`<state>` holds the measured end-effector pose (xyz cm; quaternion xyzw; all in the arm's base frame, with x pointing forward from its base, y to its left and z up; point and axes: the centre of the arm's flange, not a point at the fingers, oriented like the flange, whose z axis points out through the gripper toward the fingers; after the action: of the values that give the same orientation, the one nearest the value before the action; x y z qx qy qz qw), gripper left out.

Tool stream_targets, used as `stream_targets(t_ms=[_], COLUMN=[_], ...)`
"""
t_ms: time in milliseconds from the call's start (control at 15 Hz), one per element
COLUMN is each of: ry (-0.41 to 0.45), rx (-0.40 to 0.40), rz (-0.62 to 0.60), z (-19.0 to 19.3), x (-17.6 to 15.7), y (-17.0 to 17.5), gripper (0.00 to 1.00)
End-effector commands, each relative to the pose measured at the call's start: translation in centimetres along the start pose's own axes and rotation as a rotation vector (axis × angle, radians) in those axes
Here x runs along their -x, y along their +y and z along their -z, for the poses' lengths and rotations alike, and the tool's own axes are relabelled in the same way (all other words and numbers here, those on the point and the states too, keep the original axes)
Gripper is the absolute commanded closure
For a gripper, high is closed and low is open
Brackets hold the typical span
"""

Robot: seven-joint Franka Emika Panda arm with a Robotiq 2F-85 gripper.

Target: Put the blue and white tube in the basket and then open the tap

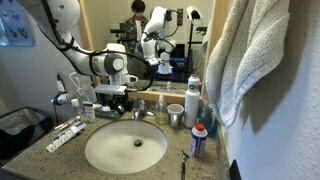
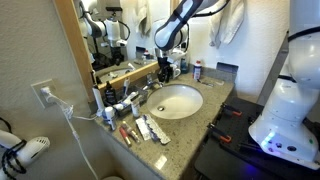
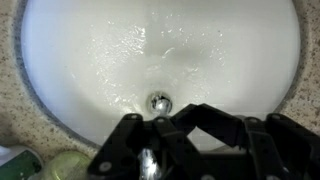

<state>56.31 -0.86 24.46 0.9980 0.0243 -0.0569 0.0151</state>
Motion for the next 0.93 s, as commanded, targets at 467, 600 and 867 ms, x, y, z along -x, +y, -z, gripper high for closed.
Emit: stream_targets(t_ms=[467, 600, 867], ry=[0.031, 0.048, 0.065], rx=[0.033, 0.044, 0.054], rz=[-0.03, -0.042, -0.049], z=[9.7, 11.6, 13.9], x=[3.4, 3.7, 4.2], y=[-6.7, -7.2, -7.6], gripper=[0.98, 0.98, 0.98])
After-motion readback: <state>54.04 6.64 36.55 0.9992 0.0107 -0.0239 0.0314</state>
